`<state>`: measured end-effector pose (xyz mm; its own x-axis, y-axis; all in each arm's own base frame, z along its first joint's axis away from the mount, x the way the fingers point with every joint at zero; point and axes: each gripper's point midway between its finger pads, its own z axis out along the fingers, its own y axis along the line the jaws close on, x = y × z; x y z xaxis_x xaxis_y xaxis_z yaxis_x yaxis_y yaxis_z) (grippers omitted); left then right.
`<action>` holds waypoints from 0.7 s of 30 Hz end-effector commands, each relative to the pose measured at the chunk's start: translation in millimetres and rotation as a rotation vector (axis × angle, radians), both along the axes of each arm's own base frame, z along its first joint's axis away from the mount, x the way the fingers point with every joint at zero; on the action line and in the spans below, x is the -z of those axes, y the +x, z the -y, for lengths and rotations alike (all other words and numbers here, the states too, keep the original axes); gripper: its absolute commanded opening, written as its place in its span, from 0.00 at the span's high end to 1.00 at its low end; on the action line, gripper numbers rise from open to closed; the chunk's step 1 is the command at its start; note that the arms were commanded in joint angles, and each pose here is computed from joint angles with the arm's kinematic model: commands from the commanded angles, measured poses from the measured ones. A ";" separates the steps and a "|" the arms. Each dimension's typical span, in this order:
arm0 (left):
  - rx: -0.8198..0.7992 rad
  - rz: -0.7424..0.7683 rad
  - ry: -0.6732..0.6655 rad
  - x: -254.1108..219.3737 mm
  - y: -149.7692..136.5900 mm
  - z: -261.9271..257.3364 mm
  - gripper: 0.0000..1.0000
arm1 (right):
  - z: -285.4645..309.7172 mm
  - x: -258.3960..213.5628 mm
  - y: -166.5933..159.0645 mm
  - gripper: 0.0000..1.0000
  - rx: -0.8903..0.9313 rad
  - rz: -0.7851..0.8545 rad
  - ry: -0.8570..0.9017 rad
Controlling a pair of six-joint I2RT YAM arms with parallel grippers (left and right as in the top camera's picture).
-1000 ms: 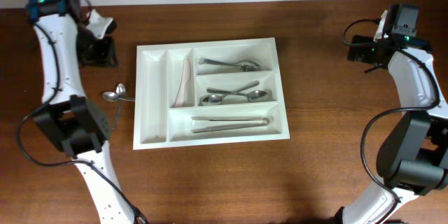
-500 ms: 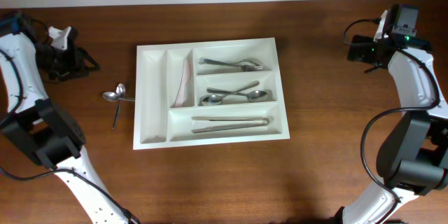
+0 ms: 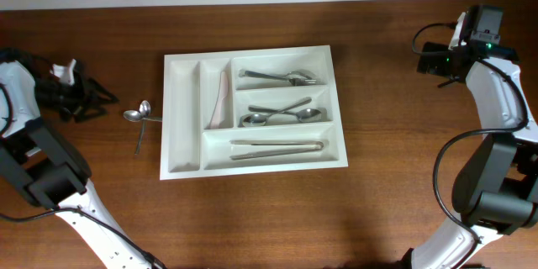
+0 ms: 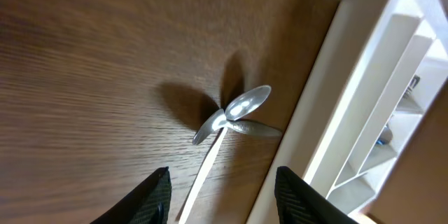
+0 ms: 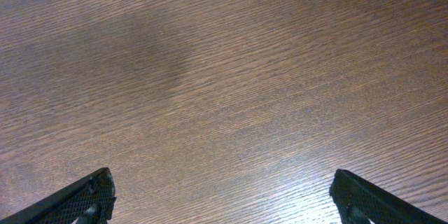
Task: Pack container
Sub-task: 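Retract the left gripper back to the remaining spoon left of the tray, then lower the left gripper and grasp the remaining small silver spoon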
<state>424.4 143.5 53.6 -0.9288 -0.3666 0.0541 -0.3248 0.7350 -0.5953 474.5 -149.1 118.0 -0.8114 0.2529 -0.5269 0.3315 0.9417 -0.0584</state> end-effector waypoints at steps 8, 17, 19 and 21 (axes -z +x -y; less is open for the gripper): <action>-0.029 0.012 -0.098 10.5 -4.3 16.7 0.51 | 3.4 -4.9 2.8 0.01 0.008 0.009 -0.016; -0.027 0.039 -0.081 21.9 0.1 13.9 0.51 | 3.4 -4.9 2.8 0.01 0.008 0.009 -0.016; -0.027 0.043 -0.079 24.4 1.3 13.2 0.51 | 3.4 -4.9 2.8 0.01 0.008 0.009 -0.016; -0.026 0.049 -0.076 28.2 3.3 12.0 0.51 | 3.4 -4.9 2.8 0.01 0.008 0.009 -0.016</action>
